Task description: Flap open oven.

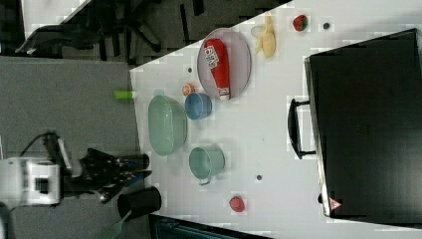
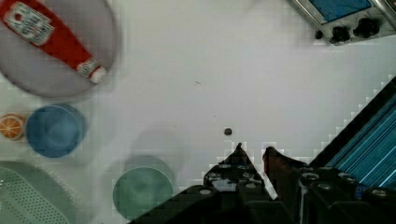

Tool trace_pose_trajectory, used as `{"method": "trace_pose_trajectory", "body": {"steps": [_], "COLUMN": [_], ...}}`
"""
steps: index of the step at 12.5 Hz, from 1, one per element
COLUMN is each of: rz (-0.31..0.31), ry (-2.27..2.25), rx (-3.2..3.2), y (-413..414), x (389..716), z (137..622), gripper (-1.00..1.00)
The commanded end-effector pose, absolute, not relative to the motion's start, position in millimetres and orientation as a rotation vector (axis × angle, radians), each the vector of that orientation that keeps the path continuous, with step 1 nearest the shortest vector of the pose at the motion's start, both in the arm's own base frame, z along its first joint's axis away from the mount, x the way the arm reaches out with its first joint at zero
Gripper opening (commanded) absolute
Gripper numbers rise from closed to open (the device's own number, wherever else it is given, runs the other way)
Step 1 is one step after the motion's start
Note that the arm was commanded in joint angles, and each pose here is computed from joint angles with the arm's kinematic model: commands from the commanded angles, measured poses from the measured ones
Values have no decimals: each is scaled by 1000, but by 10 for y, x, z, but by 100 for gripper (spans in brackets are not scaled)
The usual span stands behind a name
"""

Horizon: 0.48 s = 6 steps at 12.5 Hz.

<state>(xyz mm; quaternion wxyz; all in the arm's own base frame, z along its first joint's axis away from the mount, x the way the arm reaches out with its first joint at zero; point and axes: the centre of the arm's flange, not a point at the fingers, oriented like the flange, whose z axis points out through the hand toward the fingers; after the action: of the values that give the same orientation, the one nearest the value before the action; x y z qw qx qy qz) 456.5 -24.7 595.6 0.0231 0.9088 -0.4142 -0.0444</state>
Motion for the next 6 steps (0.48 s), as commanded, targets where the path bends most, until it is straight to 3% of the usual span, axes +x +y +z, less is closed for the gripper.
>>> {"method": "trace_pose_trajectory", "body": {"steps": [1, 3, 6], "rz": [-171, -204, -168], "ry": [-1184, -1062, -807], "rx": [2852, 2906, 2999], "y": [-417, -581, -900], "x": [4501, 4535, 4593], "z": [5830, 5600, 5242], "gripper": [-65, -65, -65]}}
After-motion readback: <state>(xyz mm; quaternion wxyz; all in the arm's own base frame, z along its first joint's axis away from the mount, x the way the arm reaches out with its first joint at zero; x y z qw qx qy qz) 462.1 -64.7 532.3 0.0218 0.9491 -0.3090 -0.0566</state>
